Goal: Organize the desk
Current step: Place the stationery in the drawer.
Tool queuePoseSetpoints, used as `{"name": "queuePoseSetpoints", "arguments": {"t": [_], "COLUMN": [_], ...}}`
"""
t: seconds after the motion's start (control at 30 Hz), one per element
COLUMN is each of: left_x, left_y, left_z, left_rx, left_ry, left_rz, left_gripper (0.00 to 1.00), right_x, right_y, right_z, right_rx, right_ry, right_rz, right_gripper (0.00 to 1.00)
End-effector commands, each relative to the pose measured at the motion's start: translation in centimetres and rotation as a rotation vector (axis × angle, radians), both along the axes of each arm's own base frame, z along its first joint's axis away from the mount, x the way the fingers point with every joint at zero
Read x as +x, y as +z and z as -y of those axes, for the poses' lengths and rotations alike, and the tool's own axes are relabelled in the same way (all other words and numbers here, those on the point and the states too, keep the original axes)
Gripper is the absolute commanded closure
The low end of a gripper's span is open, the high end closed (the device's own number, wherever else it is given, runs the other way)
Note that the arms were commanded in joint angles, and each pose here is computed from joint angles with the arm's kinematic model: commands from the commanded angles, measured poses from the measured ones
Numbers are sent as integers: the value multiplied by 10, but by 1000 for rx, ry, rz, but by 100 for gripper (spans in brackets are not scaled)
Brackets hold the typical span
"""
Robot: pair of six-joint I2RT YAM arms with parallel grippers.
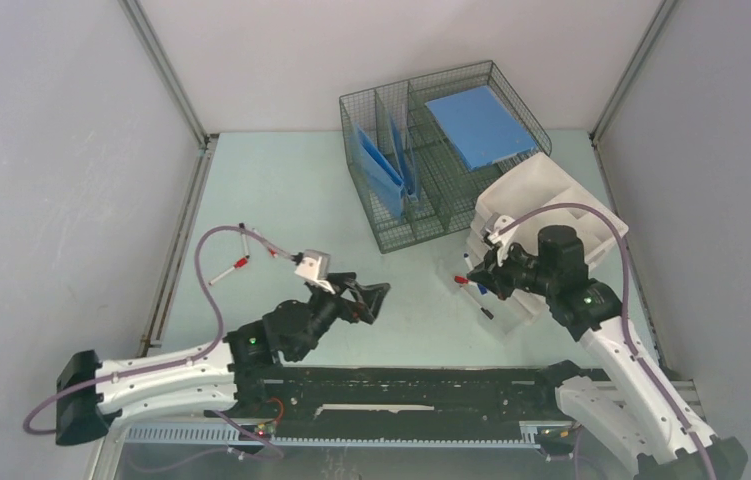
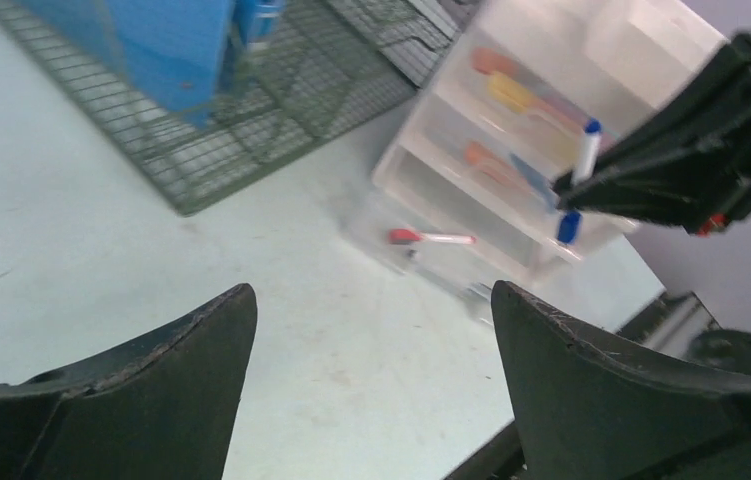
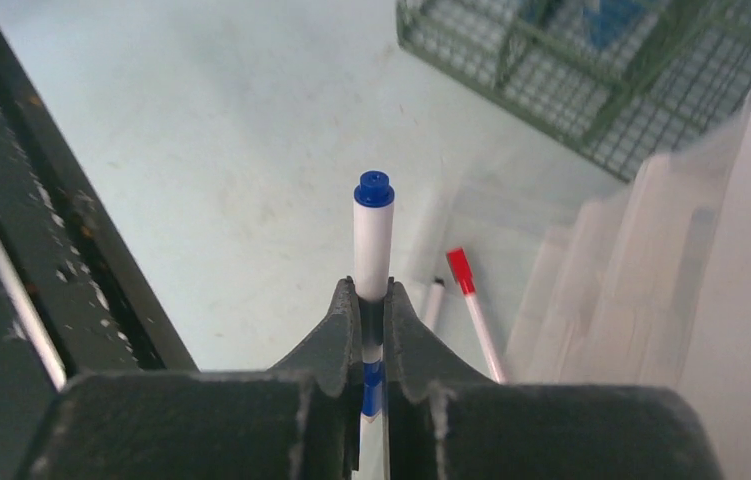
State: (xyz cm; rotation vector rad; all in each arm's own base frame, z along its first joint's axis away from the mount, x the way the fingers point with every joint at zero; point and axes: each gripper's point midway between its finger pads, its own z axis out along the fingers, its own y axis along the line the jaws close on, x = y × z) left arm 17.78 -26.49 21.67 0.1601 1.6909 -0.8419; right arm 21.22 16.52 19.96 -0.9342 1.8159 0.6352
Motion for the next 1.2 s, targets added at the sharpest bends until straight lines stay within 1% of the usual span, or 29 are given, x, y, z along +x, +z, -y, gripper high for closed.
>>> {"name": "queuePoseSetpoints", "arguments": {"t": [0.0, 0.1, 0.2, 0.3, 0.4, 0.47, 0.5, 0.57, 0.63, 0.73, 0.8, 0.9, 0.97, 1.07, 1.17], "left_x": [17, 25, 32, 37, 41, 42, 43, 45, 48, 55, 60, 70, 78, 93, 106], "left_y": [-10, -15, -21, -23, -28, -29, -29, -30, -31, -32, -35, -43, -51, -66, -82], "left_z": [-41, -63, -80, -89, -93, -93, -93, -95, -95, -100, -104, -116, -126, -153, -183], "left_rx": [-70, -106, -118, -125, -121, -113, -112, -107, -106, -121, -133, -148, -158, -160, -125], "left_ry": [129, 190, 237, 257, 271, 276, 277, 283, 283, 288, 295, 335, 376, 484, 613], "left_rz": [-40, -55, -71, -81, -95, -100, -102, -110, -123, -147, -167, -213, -258, -341, -438], "left_gripper": [7, 7, 7, 7, 7, 7, 7, 7, 7, 7, 7, 8, 11, 15, 17], "right_x": [12, 17, 22, 27, 38, 42, 43, 43, 42, 38, 32, 8, -5, -7, -7], "right_y": [-26, -36, -46, -54, -61, -66, -67, -69, -69, -67, -63, -54, -49, -44, -42], "right_z": [17, 21, 25, 28, 37, 41, 41, 41, 40, 36, 31, 14, 9, 10, 12], "right_rx": [-149, -192, -233, -267, -313, -336, -340, -346, -338, -321, -305, -258, -245, -242, -247], "right_ry": [-53, -78, -103, -129, -208, -235, -241, -243, -238, -219, -174, -10, 70, 77, 70], "right_rz": [26, 23, 14, -6, -4, -8, -13, -17, -22, -24, -15, -17, -7, 14, 25], "right_gripper": [93, 93, 89, 86, 85, 82, 79, 66, 57, 49, 45, 41, 39, 37, 37]}}
